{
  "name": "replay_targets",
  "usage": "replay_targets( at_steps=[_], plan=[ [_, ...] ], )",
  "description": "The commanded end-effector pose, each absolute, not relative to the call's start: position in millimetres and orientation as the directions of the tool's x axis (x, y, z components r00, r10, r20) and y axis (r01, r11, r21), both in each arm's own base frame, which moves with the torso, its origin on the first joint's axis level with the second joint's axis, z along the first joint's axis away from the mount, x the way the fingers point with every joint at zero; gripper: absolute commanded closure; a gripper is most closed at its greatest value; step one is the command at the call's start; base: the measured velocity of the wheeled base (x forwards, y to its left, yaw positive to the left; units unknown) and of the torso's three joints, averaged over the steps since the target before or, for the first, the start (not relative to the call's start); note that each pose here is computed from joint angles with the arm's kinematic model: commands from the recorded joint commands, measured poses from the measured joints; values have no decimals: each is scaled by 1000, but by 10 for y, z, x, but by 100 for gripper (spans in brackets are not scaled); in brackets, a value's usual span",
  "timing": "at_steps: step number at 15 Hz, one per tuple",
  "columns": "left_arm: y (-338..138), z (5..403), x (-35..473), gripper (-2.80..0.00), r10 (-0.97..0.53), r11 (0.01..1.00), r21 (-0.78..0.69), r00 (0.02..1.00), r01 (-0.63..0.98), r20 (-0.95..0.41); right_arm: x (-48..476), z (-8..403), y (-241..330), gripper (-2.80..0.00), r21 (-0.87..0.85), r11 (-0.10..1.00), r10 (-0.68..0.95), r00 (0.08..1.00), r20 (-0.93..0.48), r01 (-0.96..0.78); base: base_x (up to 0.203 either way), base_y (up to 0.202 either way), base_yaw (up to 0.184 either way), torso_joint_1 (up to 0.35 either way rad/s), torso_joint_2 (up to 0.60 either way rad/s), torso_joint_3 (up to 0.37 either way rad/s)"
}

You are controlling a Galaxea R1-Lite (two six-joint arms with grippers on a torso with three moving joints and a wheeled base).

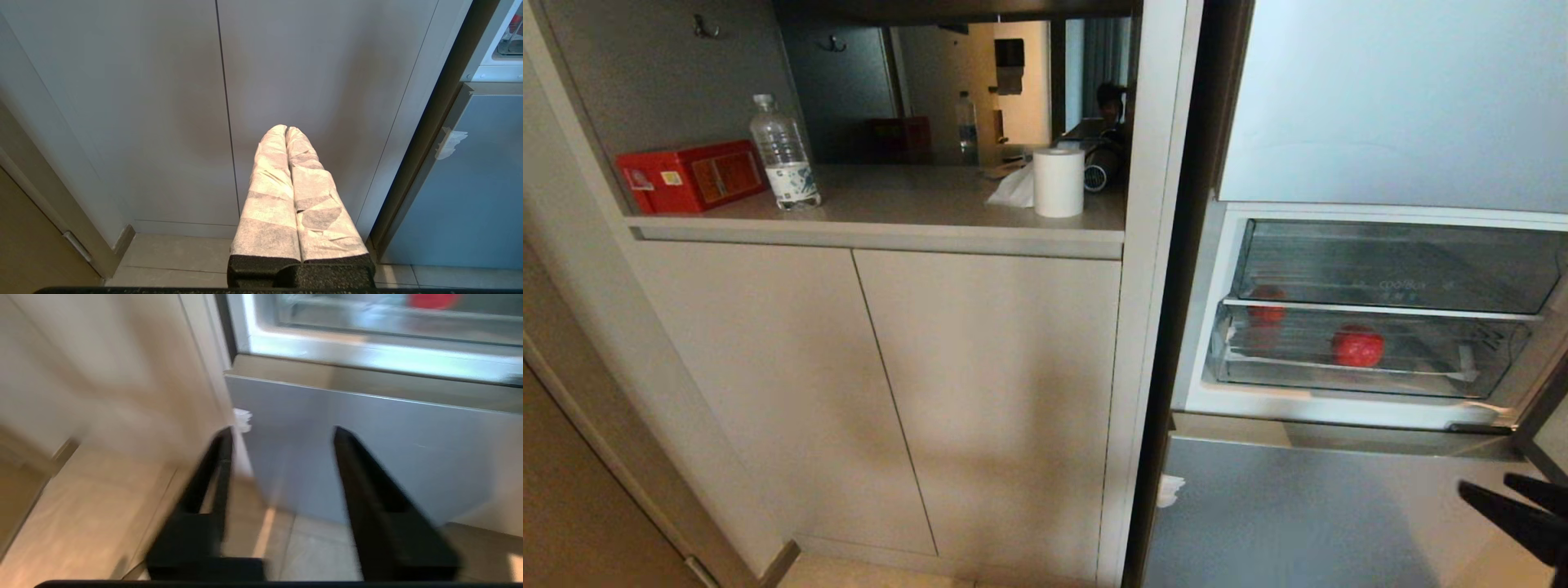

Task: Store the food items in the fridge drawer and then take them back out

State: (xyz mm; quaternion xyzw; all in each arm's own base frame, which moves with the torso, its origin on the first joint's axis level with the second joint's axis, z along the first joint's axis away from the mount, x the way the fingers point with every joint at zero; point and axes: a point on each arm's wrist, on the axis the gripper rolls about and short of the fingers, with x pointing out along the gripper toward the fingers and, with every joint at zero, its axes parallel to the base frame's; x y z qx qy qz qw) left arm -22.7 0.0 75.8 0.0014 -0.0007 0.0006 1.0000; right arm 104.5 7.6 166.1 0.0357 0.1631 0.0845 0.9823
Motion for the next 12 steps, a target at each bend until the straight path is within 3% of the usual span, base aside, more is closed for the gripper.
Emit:
replay_targets(
  at_steps=[1, 5, 8, 12],
  plan=[
    [0, 754, -226, 0, 2, 1000, 3, 1000, -2, 0, 1762, 1390, 217, -280, 114, 975, 220, 855, -470, -188, 0, 0, 0, 0, 0, 0],
    [0, 754, -226, 0, 2, 1000, 3, 1000, -2, 0, 2474, 1044, 514, -280, 72, 979, 205, 878, -432, -193, 0, 0, 0, 0, 0, 0],
    [0, 754, -226, 0, 2, 1000, 3, 1000, -2, 0, 2907, 866, 639, -280, 34, 995, 103, 955, -278, -97, 0, 0, 0, 0, 0, 0],
    [0, 754, -226, 0, 2, 1000, 3, 1000, -2, 0, 3319, 838, 744, -280, 41, 999, 36, 988, -153, -30, 0, 0, 0, 0, 0, 0]
  ],
)
